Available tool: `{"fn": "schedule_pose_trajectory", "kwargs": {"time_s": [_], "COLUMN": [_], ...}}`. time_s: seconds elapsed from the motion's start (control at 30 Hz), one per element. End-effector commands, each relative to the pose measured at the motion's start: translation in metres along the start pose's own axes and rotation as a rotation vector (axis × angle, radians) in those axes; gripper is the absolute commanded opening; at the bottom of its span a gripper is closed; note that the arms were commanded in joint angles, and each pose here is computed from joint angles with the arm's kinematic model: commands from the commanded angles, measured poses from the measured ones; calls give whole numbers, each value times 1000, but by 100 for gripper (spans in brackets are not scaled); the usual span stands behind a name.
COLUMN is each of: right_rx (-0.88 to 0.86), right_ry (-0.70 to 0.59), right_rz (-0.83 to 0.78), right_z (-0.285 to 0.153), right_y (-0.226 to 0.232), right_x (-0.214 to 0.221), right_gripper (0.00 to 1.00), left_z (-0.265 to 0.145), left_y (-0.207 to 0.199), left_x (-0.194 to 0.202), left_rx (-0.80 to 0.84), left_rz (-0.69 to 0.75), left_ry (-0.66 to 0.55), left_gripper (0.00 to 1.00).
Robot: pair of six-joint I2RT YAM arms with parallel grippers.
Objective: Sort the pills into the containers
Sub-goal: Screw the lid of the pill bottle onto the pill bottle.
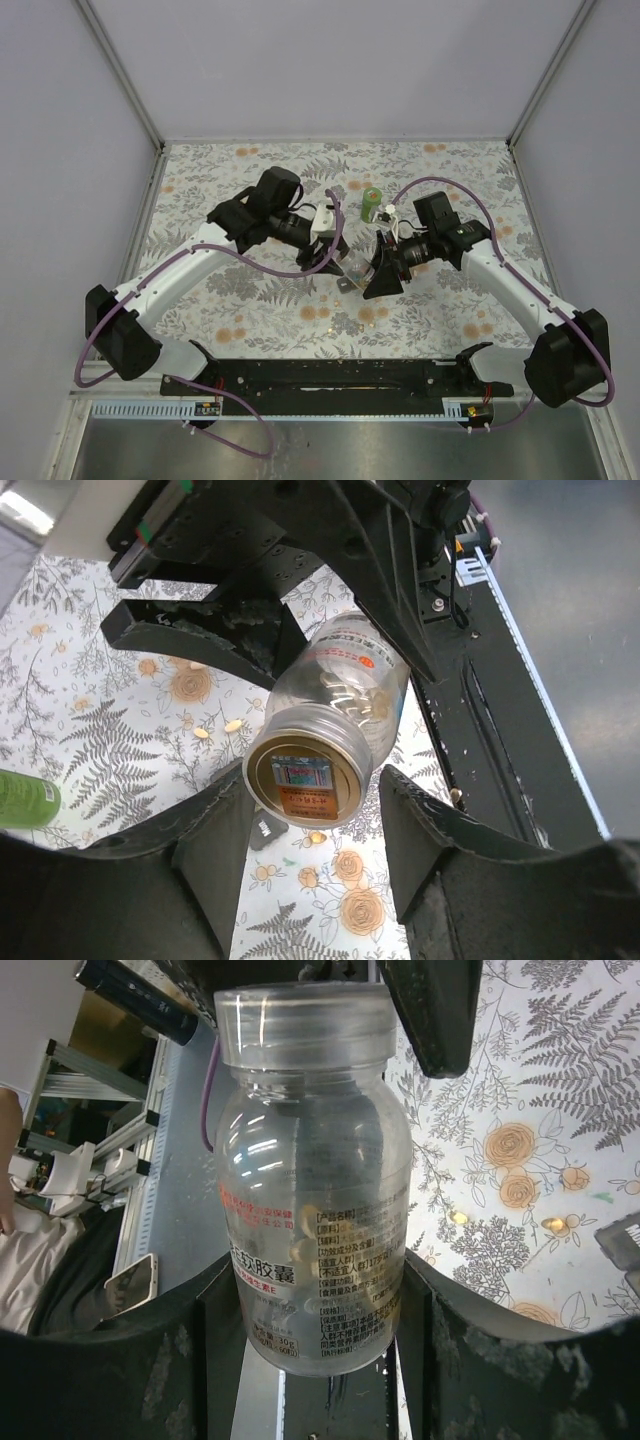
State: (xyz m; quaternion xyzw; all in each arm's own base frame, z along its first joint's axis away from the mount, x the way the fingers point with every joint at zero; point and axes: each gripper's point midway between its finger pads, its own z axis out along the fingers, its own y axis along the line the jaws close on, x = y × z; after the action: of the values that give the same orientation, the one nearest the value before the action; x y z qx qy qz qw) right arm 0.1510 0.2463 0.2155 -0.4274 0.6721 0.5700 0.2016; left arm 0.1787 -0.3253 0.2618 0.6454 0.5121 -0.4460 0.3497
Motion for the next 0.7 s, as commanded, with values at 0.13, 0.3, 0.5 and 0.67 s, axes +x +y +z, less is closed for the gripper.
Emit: {"fn": "schedule_pose_trajectory", "kwargs": {"time_s": [0.13,0.3,0.5,0.67], "right_rx": [-30,15,77,177], "right_ry": [-47,-41,-28,3], "right_rz": [-98,-128,-165,-225], "right_z": [-6,-9,-11,-11], "right_y": [8,6,1,-9], "right_x": [-26,-23,-21,-16], "right_gripper": [0,0,0,0], "left_z": [0,-5,-17,-17], "left_y": [-32,-23,-4,9], "left_x": [-14,-12,-14,-22], "left_rx": [142,110,50,6], "left_rz": [119,61,-66,-240], "left_ry": [-51,-59,-108,-114], "left_gripper": [66,87,94,87]}}
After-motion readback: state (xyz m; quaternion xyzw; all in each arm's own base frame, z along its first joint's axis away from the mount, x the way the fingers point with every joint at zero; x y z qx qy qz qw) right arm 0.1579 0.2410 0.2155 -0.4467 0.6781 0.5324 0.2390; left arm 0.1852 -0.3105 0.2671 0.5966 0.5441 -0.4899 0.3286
